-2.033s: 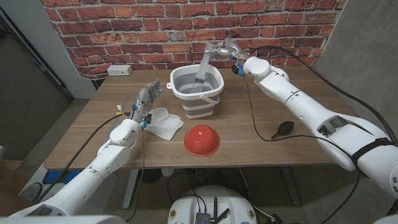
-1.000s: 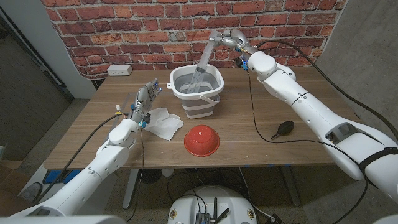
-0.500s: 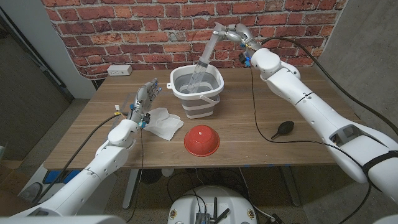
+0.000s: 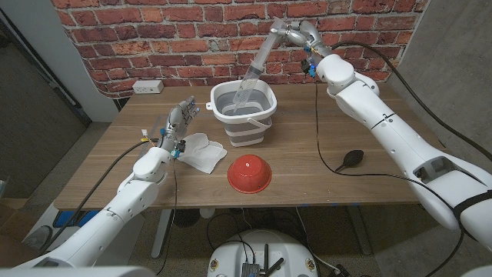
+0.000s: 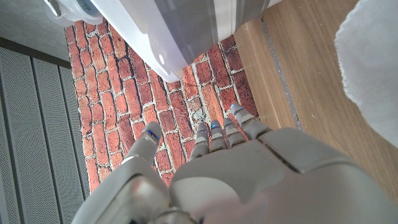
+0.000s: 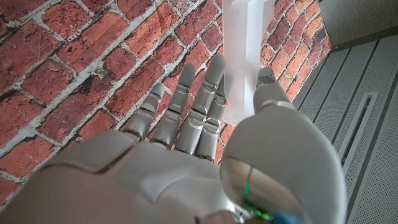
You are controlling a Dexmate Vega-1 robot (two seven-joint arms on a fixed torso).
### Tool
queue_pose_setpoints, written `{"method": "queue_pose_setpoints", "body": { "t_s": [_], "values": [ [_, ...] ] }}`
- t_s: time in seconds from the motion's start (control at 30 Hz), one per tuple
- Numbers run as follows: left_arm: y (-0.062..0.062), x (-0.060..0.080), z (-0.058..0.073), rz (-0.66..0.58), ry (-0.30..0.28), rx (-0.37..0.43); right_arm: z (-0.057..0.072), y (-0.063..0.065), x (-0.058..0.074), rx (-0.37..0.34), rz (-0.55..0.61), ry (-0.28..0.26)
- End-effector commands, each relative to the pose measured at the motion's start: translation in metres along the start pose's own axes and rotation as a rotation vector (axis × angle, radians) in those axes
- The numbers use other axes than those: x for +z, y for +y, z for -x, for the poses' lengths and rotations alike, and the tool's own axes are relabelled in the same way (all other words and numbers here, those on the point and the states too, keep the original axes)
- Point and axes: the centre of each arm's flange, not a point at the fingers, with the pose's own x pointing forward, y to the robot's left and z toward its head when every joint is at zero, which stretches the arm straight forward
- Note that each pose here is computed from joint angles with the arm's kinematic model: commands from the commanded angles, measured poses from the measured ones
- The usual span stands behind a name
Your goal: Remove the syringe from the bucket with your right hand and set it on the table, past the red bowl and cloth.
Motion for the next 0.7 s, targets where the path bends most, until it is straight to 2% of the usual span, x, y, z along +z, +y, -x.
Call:
{"method": "queue_pose_setpoints", "body": {
  "t_s": [0.03, 0.23, 0.7],
  "values": [
    [-0.002, 0.003, -0.003, 0.005, -0.011, -0.002, 0.010, -0.028, 0.009, -0.090, 0.005, 0.002],
    [-0.002, 0.004, -0.006, 0.004, -0.011, -0.008, 0.019, -0.042, 0.004, -0.130, -0.009, 0.019],
    [-0.004, 0.007, -0.004, -0.001, 0.000, -0.001, 0.041, -0.074, -0.021, -0.247, -0.125, 0.070]
  ]
}}
